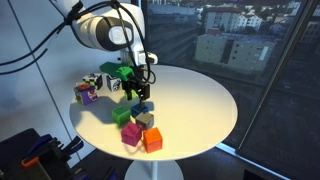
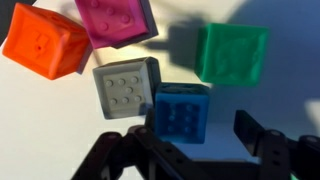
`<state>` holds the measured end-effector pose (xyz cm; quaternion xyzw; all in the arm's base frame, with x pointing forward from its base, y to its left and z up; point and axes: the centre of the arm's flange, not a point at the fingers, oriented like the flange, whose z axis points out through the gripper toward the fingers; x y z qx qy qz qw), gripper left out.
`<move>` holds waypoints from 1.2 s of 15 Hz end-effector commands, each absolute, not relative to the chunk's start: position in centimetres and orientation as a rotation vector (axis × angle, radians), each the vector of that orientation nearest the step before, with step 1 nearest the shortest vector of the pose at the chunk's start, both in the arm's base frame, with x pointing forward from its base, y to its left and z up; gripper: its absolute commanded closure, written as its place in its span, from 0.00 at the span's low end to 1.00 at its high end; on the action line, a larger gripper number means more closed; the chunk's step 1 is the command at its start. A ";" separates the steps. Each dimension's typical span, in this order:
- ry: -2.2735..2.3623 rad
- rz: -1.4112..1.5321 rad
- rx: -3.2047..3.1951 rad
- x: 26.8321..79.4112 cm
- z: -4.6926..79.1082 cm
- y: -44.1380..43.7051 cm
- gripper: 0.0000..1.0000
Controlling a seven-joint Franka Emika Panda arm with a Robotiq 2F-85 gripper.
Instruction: Pick up the blue block and put it on the table
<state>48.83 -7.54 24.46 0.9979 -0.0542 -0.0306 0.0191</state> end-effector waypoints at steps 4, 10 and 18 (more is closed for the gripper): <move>-0.181 -0.125 3.104 49.0 26.3 -7.1 0.00; -0.187 -0.237 3.131 48.3 28.6 -6.0 0.00; -0.142 -0.389 3.095 46.1 32.4 -3.8 0.00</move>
